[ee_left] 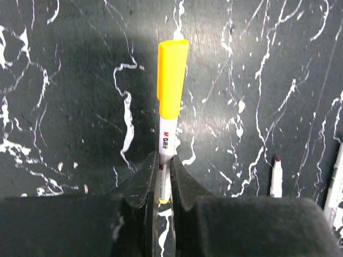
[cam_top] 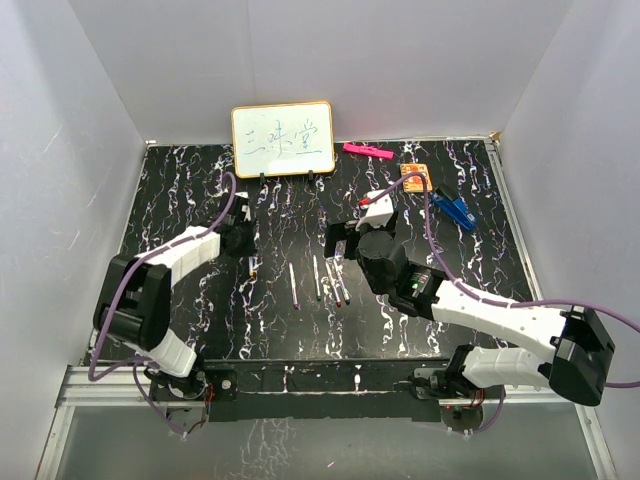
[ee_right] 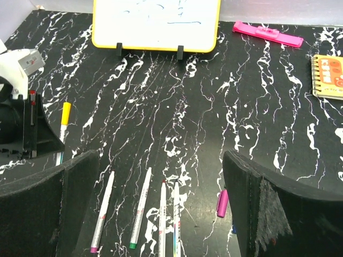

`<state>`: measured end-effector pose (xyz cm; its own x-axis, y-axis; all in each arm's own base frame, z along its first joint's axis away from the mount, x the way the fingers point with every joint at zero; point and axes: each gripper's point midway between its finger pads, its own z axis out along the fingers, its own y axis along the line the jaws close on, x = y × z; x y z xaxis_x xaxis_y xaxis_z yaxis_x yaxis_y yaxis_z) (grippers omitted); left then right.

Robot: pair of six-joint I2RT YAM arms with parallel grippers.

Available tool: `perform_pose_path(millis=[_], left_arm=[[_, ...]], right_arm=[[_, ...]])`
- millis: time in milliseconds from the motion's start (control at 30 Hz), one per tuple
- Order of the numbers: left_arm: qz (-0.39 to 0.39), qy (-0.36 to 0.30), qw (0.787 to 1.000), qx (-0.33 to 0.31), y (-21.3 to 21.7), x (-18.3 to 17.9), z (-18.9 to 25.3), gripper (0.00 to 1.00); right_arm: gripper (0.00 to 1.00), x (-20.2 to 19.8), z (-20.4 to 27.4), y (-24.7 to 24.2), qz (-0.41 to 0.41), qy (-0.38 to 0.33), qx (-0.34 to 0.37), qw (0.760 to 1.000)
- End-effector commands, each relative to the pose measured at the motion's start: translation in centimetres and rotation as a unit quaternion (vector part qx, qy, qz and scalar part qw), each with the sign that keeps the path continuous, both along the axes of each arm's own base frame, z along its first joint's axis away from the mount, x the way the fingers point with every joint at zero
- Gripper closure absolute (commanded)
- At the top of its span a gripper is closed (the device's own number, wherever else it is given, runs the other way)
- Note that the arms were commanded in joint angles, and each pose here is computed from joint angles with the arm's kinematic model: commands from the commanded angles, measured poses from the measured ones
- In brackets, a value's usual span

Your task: Insert the pens into the pen caps

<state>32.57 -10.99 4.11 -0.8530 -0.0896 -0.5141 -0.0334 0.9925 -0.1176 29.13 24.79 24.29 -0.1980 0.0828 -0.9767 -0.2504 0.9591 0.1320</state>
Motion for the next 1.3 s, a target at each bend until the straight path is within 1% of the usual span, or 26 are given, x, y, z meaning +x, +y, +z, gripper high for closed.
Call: perform_pose_path(millis=[0,167,367,467,567,700,767,900,1033,1267], left_arm=[[-0.015,0.012,1.0,0.012,0.2,1.5,0.3,1.0],[-0.013,0.035,0.999,0.023,0.4,2.3,-1.3,1.0],[0.0,0.055,0.998,0.027,0.7,2.3,-3.3,0.99],[0.0,0.062,0.998,0.023,0.5,2.2,-3.8,0.93],[0.0,0.063,0.998,0.021,0.3,2.2,-3.9,0.83],[0.0,0.052,0.998,0.016,0.2,2.6,-3.0,0.69],[-0.001,0.044,0.999,0.015,0.1,2.9,-2.2,0.66],[-0.002,0.026,1.0,0.012,0.1,3.2,-0.3,0.63],[-0.002,0.006,1.0,0.011,0.4,2.7,1.7,0.62],[-0.014,-0.023,0.999,-0.027,-1.1,-1.1,4.5,0.62]], right_arm=[[0.02,0.4,0.3,-0.5,-0.014,-0.003,0.017,1.0],[0.02,0.6,-0.3,-0.8,-0.016,0.003,0.017,1.0],[0.02,0.8,-1.0,-0.9,-0.017,0.012,0.02,1.0],[0.02,0.8,-1.4,-0.9,-0.017,0.015,0.017,1.0],[0.02,0.9,-1.6,-0.8,-0.017,0.017,0.014,1.0],[0.02,1.0,-1.6,-0.9,-0.02,0.016,0.014,1.0],[0.02,1.0,-1.5,-1.0,-0.022,0.014,0.016,1.0],[0.02,1.0,-1.3,-1.0,-0.022,0.013,0.018,1.0],[0.02,1.0,-1.0,-1.3,-0.026,0.009,0.019,0.999],[0.02,0.9,-1.0,-2.3,-0.038,0.006,0.025,0.999]])
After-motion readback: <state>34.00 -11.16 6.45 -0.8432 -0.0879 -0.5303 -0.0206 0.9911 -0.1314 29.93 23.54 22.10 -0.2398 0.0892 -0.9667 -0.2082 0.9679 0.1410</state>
